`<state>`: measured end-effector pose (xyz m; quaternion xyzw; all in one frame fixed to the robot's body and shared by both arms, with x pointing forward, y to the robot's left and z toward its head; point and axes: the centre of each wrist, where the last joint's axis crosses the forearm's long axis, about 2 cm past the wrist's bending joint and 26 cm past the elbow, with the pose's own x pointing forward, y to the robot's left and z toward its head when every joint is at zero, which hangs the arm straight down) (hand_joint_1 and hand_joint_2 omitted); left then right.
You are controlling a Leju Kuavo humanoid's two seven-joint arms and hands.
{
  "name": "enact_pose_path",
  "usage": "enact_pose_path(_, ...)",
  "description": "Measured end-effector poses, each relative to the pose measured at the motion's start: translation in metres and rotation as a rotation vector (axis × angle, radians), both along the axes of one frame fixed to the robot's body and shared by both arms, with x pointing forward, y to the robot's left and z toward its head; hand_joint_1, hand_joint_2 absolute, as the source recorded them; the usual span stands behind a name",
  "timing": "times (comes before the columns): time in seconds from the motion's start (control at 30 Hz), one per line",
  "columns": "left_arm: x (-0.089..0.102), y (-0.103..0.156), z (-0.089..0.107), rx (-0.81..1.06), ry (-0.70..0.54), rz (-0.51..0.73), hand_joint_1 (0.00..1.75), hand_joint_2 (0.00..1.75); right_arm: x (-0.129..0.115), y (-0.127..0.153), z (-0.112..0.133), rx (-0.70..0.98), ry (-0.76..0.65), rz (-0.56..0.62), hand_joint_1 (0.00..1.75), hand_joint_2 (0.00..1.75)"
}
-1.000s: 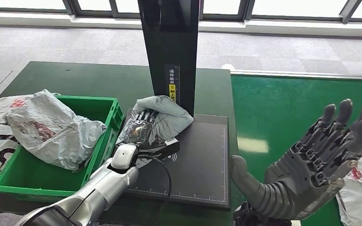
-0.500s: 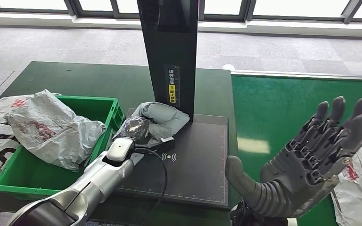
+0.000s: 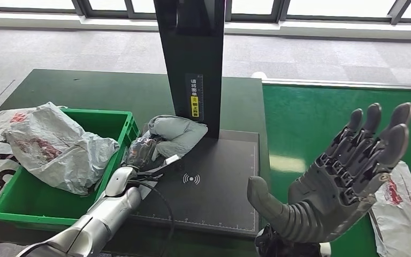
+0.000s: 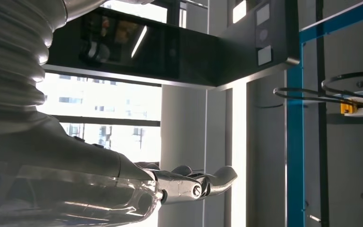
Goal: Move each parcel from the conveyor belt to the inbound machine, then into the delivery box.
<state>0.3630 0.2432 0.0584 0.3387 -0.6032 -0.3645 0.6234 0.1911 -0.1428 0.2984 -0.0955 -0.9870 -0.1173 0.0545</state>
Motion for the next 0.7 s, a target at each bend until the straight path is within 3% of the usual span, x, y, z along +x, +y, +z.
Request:
enact_pose_path(0.23,-0.006,0.003,-0.004,-0.051,-0.039,0.014,1.75,1.75,0.001,0.002,-0.001,-0.007,0.003,0.006,0.00,1.75)
enact_pose_path(0.43,-0.020,0.007,-0.005,-0.299,-0.275,-0.001,1.75,1.75,0.000,0.002,-0.003,-0.009,0.009,0.007,0.00,1.75)
enact_pose_path(0.7,-0.042,0.008,0.032,-0.525,-0.592,0.031,1.75,1.75,-0.001,0.002,-0.004,-0.009,0.014,0.007,0.00,1.75)
